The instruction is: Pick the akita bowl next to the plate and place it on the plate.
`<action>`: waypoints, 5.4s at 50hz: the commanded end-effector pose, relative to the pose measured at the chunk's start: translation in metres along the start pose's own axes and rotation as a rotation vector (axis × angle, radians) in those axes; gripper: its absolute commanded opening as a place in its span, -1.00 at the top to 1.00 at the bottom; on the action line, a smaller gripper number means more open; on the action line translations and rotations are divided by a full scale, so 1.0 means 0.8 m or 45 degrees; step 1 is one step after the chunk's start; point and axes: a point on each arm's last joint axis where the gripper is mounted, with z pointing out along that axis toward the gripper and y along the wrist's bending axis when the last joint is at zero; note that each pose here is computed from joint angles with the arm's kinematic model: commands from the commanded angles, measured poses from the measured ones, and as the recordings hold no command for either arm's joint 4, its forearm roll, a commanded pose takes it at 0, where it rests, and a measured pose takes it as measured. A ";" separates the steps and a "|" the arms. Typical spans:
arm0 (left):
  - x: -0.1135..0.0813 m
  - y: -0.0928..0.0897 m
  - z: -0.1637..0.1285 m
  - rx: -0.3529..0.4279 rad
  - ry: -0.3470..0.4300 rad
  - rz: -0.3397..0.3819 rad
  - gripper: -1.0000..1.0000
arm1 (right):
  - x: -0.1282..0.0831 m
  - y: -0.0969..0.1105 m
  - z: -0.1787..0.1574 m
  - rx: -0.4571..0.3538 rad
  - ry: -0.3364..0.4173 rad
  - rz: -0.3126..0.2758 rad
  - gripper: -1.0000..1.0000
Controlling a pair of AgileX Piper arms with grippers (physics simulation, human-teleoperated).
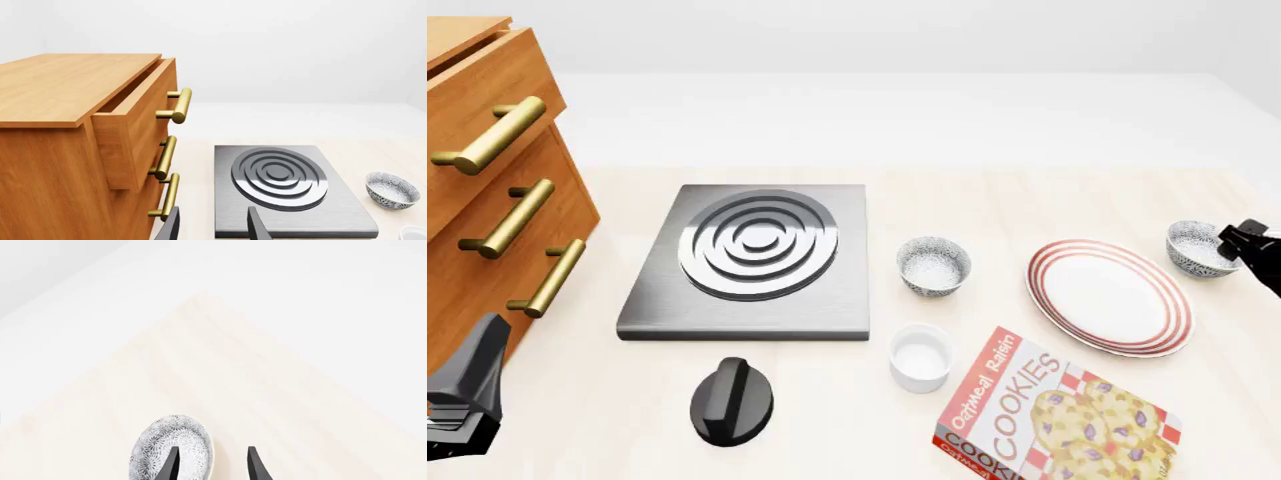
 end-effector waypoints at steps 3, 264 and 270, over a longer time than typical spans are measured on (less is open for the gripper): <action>0.000 0.000 0.000 0.000 0.000 0.000 -1.00 | 0.008 0.001 0.006 0.000 0.026 0.012 -1.00; 0.000 0.000 0.000 0.000 0.000 0.000 -1.00 | 0.020 0.103 -0.164 -0.345 0.101 -0.004 1.00; 0.000 0.000 0.000 0.000 0.000 0.000 -1.00 | 0.023 0.104 -0.162 -0.345 0.109 -0.016 1.00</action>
